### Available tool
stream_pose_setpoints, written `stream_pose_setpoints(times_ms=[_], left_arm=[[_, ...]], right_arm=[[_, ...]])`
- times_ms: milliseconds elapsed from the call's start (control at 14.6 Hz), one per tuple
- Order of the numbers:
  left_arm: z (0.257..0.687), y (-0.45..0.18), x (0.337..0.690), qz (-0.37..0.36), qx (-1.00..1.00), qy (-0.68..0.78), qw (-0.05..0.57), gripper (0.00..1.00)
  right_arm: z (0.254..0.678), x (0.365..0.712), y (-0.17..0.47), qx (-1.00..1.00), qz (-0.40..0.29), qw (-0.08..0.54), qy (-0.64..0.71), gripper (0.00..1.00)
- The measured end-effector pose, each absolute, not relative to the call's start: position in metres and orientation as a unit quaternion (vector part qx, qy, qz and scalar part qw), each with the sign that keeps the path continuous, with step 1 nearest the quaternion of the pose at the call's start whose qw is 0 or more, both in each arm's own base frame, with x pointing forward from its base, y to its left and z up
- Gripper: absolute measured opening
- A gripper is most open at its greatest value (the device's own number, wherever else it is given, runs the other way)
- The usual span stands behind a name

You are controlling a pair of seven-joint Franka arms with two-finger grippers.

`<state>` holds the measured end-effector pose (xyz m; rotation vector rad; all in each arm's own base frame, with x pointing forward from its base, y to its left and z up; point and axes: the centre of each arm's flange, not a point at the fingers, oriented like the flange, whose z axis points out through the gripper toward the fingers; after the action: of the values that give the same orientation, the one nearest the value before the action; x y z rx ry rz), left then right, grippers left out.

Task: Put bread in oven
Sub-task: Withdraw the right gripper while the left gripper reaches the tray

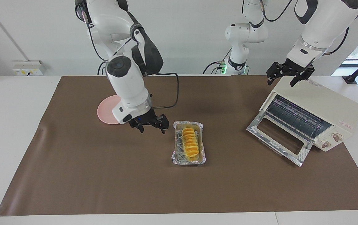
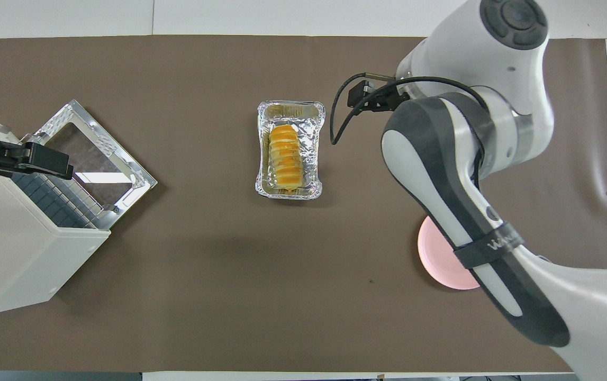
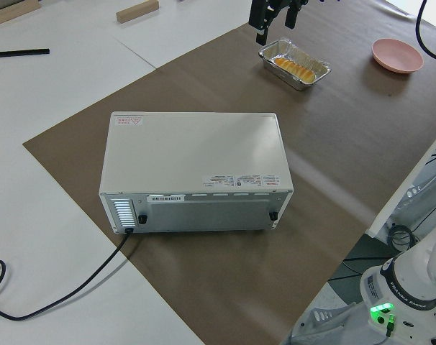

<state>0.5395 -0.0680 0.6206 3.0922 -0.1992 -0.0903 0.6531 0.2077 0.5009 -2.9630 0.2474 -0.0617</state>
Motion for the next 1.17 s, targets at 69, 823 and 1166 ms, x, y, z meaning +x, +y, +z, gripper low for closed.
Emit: stream_pose_setpoints(times_ms=[69, 823, 1166], left_arm=[[0.621, -0.068, 0.539, -0.029, 0.997, -0.064, 0.021, 1.0], [0.62, -0.068, 0.537, -0.039, 0.997, -0.06, 0.02, 1.0], [0.62, -0.08, 0.536, -0.038, 0.997, -0.066, 0.02, 1.0]], right_arm=[[0.52, 0.648, 0.181, -0.995, -0.018, 0.074, 0.06, 1.0], [0.569, 0.563, 0.039, -1.0, 0.026, 0.01, 0.01, 1.0], [0.562, 0.563, 0.019, -0.999, 0.029, -0.015, 0.015, 1.0]])
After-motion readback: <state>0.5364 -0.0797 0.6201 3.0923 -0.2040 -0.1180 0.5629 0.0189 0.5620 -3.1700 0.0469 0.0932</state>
